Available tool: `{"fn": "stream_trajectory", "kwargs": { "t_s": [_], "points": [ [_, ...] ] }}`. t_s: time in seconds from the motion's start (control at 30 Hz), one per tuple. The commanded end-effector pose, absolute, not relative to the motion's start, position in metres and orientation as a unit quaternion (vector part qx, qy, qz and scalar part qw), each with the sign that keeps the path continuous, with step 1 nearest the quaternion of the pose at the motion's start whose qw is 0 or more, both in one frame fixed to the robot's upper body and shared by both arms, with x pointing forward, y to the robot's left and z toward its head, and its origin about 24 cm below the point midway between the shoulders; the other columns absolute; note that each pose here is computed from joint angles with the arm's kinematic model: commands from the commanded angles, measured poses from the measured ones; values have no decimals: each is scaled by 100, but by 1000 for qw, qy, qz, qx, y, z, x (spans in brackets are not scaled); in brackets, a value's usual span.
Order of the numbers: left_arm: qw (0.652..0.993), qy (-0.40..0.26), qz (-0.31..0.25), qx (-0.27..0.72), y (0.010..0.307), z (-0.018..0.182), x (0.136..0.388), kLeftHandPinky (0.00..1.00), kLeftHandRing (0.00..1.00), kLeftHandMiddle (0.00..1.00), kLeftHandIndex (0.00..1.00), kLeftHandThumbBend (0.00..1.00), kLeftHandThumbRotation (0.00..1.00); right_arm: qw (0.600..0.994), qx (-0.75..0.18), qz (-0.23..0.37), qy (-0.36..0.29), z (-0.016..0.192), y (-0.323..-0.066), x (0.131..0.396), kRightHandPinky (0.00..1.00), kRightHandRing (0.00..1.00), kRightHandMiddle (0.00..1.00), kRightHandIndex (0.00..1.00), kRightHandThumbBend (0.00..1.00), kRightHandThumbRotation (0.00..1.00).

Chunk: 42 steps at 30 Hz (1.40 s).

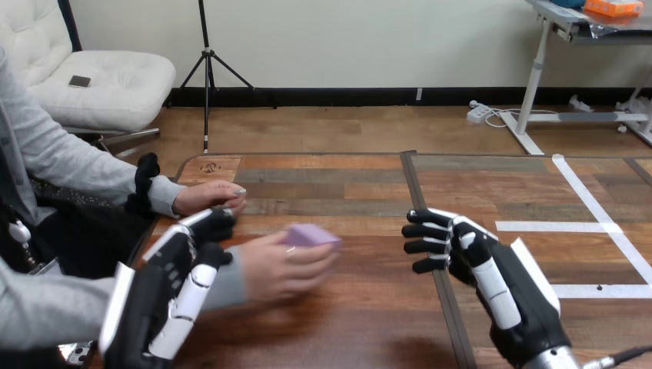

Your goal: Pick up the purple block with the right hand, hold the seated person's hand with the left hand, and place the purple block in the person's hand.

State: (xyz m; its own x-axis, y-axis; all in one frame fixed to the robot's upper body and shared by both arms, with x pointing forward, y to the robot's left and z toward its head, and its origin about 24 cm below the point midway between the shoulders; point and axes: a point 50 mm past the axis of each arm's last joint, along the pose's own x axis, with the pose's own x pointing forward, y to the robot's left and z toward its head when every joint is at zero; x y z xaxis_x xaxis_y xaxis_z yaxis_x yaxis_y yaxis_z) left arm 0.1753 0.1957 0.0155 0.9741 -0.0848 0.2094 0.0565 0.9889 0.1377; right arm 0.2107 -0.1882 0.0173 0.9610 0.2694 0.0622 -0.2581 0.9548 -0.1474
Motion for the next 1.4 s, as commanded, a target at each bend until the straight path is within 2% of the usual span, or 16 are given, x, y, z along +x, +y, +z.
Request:
{"fn": "stream_trajectory", "kwargs": {
  "t_s": [0.0, 0.17, 0.27, 0.57, 0.6, 0.73, 0.9, 1.03, 1.13, 1.37],
  "points": [
    [984, -160, -53, 56, 187, 26, 188, 70, 82, 81, 77, 56, 99, 988, -47, 120, -85, 35, -186, 220, 64, 72, 75, 77, 83, 100],
    [984, -165, -53, 51, 185, 27, 189, 74, 83, 82, 78, 52, 100, 989, -40, 122, -78, 30, -185, 219, 65, 73, 76, 77, 82, 100],
    [983, -168, -52, 52, 184, 29, 189, 80, 84, 82, 79, 52, 100, 989, -37, 124, -76, 27, -183, 218, 65, 73, 77, 78, 81, 100],
    [980, -184, -61, 36, 182, 30, 190, 89, 88, 85, 81, 40, 100, 990, -23, 124, -67, 18, -181, 216, 68, 75, 79, 80, 77, 100],
    [981, -181, -62, 35, 182, 30, 190, 93, 90, 86, 82, 40, 100, 990, -21, 124, -66, 17, -181, 216, 68, 76, 80, 81, 77, 100],
    [982, -172, -66, 30, 182, 27, 189, 97, 92, 88, 83, 39, 100, 990, -14, 124, -65, 12, -181, 217, 69, 78, 80, 81, 76, 100],
    [984, -161, -70, 6, 180, 25, 188, 99, 97, 93, 86, 48, 100, 991, 3, 120, -56, 7, -182, 218, 72, 80, 81, 82, 76, 100],
    [985, -155, -78, -6, 179, 21, 186, 100, 98, 93, 87, 50, 100, 991, 17, 120, -57, 4, -183, 219, 74, 80, 81, 82, 75, 100],
    [985, -150, -82, -13, 178, 18, 185, 100, 99, 94, 88, 46, 100, 992, 20, 115, -51, 2, -184, 219, 75, 81, 82, 82, 74, 100],
    [988, -130, -75, -31, 176, 13, 181, 100, 99, 94, 89, 46, 100, 993, 27, 105, -41, 0, -187, 219, 78, 81, 83, 83, 76, 100]
  ]
}}
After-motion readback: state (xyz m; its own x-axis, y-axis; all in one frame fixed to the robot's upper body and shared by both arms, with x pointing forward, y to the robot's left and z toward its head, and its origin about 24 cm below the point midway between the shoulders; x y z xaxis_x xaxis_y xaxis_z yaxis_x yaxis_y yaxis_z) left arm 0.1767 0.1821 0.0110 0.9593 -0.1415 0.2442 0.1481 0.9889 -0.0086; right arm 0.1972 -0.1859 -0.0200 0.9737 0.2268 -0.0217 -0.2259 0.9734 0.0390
